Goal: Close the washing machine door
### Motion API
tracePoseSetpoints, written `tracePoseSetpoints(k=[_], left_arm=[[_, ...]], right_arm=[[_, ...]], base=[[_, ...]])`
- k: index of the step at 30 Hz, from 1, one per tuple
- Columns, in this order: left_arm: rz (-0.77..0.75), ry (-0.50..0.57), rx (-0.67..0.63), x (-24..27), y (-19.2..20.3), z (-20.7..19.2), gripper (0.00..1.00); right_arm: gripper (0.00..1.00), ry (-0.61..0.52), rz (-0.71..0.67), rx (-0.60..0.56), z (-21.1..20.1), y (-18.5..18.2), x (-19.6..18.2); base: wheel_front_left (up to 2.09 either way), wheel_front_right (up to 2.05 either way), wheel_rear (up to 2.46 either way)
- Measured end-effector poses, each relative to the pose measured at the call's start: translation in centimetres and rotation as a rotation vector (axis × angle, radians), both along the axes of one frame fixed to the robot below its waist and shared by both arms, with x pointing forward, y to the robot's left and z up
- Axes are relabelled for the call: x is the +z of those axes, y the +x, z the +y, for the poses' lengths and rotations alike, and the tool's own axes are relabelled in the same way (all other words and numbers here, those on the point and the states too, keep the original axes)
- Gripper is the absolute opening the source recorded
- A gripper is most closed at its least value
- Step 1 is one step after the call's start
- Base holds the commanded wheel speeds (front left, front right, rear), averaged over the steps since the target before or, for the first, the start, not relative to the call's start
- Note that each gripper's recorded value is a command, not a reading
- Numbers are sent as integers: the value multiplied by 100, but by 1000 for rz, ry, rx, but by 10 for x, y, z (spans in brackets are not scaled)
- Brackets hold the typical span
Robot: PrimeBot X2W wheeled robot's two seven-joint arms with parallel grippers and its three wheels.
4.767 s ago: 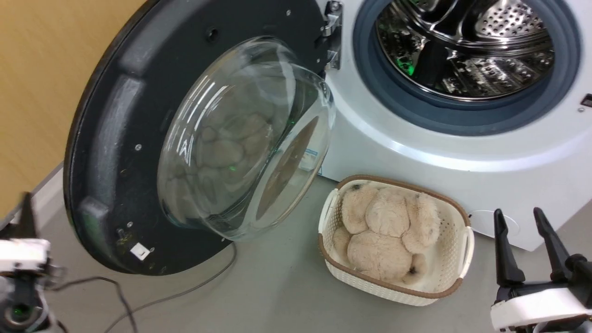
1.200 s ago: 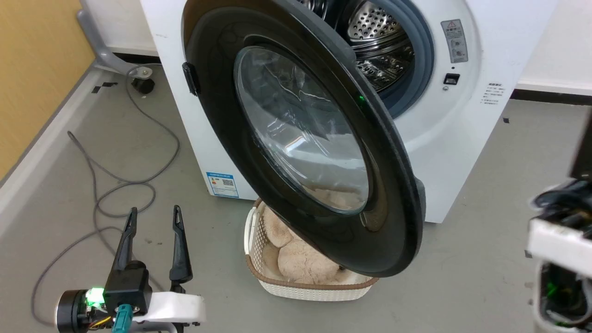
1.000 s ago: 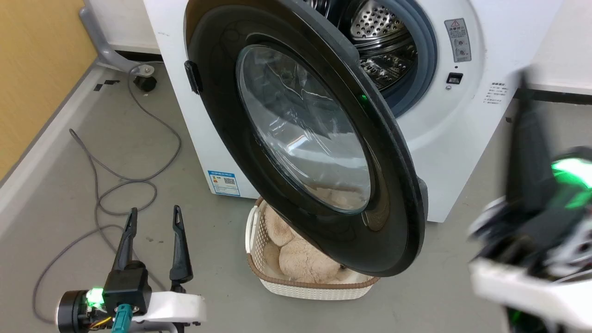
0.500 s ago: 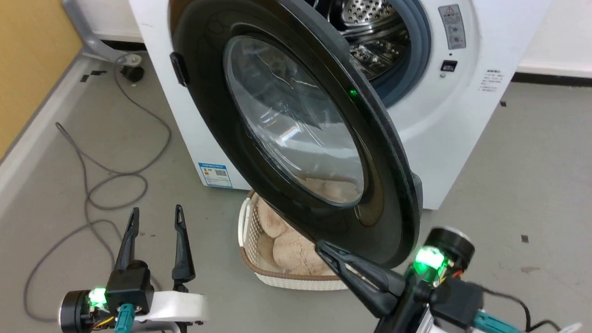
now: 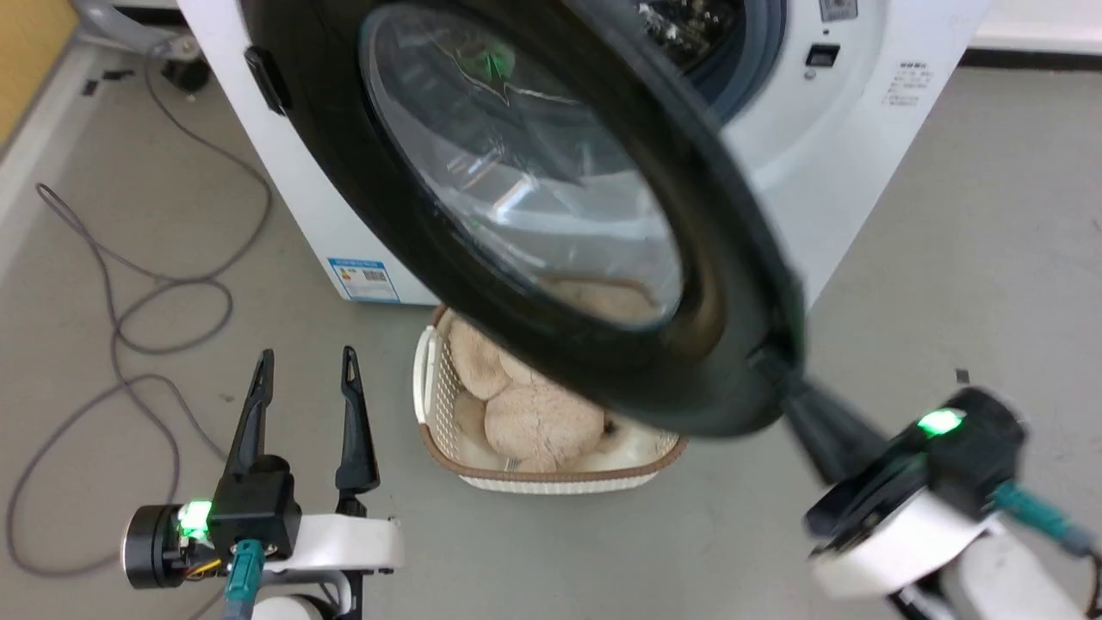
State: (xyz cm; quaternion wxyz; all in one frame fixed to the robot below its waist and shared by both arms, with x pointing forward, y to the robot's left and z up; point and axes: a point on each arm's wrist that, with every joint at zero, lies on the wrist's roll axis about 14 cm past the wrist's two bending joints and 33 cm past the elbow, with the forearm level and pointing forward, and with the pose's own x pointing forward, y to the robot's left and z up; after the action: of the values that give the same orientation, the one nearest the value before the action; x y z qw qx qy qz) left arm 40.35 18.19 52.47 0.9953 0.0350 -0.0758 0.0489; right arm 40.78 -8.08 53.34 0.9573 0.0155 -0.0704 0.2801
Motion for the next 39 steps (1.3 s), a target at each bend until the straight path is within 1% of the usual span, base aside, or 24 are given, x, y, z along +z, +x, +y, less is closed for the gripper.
tracePoseSetpoints(k=[6, 9, 13, 17, 24, 30, 36, 39], left_arm=[[2, 1, -20, -4, 17, -7, 100], [5, -2, -34, -8, 26, -12, 100], [11, -7, -51, -13, 39, -17, 100], [24, -6, -46, -21, 49, -15, 100], [56, -2, -14, -35, 54, -7, 100], [64, 5, 9, -38, 54, 0, 100], [60, 4, 18, -37, 54, 2, 100], [53, 3, 22, -34, 54, 2, 100]], right_arm=[[0, 44, 17, -181, -49, 36, -4], [0, 42, 1, -241, -67, 62, -1], [0, 22, -20, -282, -80, 99, 2], [0, -15, -17, -303, -88, 134, -4], [0, -63, 7, -342, -101, 186, -14], [0, -83, 50, -370, -106, 209, -25], [0, -105, 67, -382, -109, 212, -29], [0, -97, 65, -383, -107, 210, -27]], base=[[0, 0, 0], [0, 0, 0], [0, 0, 0], [0, 0, 0], [0, 0, 0], [0, 0, 0], [0, 0, 0], [0, 0, 0]])
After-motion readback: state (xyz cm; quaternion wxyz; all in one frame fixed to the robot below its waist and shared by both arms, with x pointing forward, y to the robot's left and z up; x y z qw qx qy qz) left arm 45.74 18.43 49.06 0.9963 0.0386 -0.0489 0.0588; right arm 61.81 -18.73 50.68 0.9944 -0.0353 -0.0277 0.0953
